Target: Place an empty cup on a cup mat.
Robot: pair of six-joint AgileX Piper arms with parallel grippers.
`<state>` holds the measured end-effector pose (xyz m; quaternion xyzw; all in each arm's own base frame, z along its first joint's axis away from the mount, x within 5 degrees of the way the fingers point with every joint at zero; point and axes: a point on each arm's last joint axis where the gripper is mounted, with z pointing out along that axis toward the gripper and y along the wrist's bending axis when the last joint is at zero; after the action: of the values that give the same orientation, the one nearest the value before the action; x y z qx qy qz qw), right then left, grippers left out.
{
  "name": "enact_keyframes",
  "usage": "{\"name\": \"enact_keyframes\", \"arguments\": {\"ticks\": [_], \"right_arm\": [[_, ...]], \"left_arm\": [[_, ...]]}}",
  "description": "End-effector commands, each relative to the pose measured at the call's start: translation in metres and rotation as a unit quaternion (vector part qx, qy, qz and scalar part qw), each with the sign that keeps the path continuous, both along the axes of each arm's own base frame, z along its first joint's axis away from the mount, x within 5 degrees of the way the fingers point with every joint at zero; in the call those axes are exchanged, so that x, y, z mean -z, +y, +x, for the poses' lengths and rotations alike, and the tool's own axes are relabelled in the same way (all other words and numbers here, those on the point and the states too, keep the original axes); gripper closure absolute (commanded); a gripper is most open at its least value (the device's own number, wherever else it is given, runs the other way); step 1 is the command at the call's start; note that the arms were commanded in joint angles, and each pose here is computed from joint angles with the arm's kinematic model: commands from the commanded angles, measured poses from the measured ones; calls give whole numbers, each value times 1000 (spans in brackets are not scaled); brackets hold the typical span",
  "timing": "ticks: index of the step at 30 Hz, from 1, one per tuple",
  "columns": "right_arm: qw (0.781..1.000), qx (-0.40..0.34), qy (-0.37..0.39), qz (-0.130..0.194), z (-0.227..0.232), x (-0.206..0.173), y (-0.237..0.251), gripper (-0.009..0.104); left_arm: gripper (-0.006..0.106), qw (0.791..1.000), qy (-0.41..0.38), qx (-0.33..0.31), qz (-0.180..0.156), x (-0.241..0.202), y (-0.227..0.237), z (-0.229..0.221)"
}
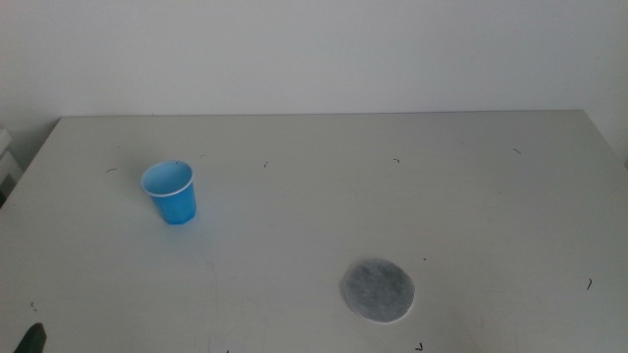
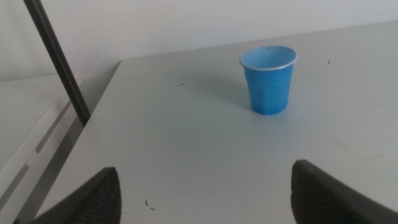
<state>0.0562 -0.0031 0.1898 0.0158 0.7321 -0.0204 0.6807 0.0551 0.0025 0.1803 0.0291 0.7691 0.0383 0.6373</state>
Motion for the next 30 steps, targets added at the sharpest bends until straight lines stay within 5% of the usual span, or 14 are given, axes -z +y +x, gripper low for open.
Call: {"name": "enact_keyframes", "arguments": {"ticks": [1,9,12,15,30], "right_arm": [[998,-2,-54,-11,-2,-12,0,1],[998,-2,-54,-11,-2,-12,0,1],[998,-2,-54,-11,-2,-12,0,1],[998,-2,-54,-11,-2,-12,0,1],[998,-2,-54,-11,-2,-12,0,1]], "left_arm": [[-5,999,-47,8,-14,-10,-2,0],[-5,999,-46,9,-23,-10,-2,0],[-5,997,-42,4,-63,-22,-2,2],[-5,996,-25,-1,-84,-45,-2,10],[-5,983,159,-36,-80,-200,-1,126]]}}
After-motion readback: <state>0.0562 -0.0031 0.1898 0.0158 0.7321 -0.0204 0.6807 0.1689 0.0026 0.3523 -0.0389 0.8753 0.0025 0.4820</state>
